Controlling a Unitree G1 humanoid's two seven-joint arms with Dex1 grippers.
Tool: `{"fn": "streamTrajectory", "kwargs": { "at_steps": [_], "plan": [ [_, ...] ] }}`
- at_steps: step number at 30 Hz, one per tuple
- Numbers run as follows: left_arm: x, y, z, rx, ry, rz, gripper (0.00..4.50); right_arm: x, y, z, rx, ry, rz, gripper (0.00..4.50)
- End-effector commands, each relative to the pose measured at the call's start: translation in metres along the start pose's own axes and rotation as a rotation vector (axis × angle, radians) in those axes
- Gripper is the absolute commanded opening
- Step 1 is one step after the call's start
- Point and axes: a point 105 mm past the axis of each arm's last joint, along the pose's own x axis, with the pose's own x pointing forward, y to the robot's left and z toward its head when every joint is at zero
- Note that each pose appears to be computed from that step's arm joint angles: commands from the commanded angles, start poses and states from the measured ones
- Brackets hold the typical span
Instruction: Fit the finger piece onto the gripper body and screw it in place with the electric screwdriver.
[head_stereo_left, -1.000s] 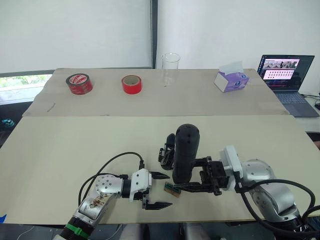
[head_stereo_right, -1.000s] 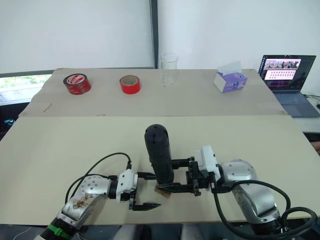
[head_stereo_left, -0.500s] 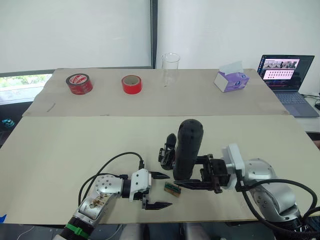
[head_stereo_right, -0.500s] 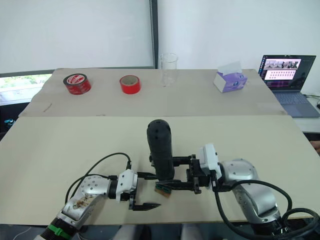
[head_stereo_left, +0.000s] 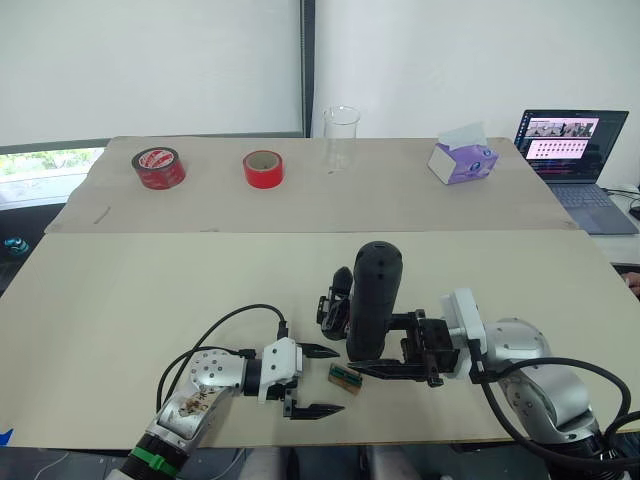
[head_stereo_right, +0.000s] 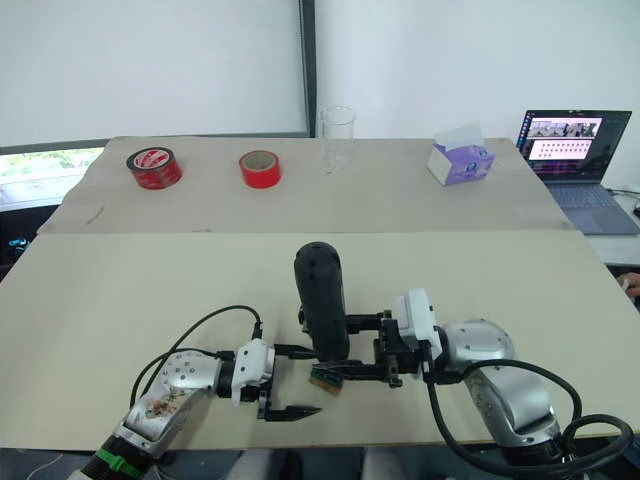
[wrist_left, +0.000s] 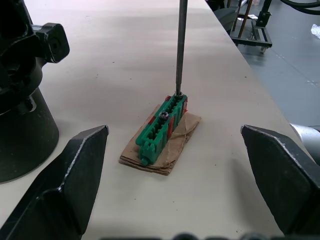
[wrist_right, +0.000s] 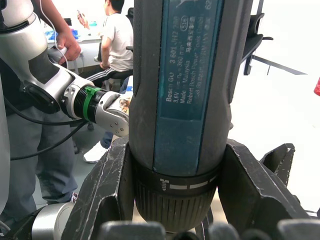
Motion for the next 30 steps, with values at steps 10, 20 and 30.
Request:
{"fn": "streamTrajectory", "kwargs": {
  "at_steps": [10, 20, 30],
  "plan": [
    [-0.0069, -0.0050, -0.0249, -0.089, 0.078, 0.017, 4.50, 0.0006, 0.0030, 0.0144, -0.067, -0.044, 0.017, 1.92],
    [-0.0079, -0.0049, -0.0242, -0.088, 0.078, 0.020, 4.50, 0.0018, 0.0017, 0.0108, -0.074, -0.039, 0.011, 1.92],
    [-0.0087, -0.0020, -0.0204, -0.096, 0.062, 0.034, 4.50, 0.0037, 0.0025, 0.0100, -0.080, -0.046, 0.013, 1.92]
  ]
}}
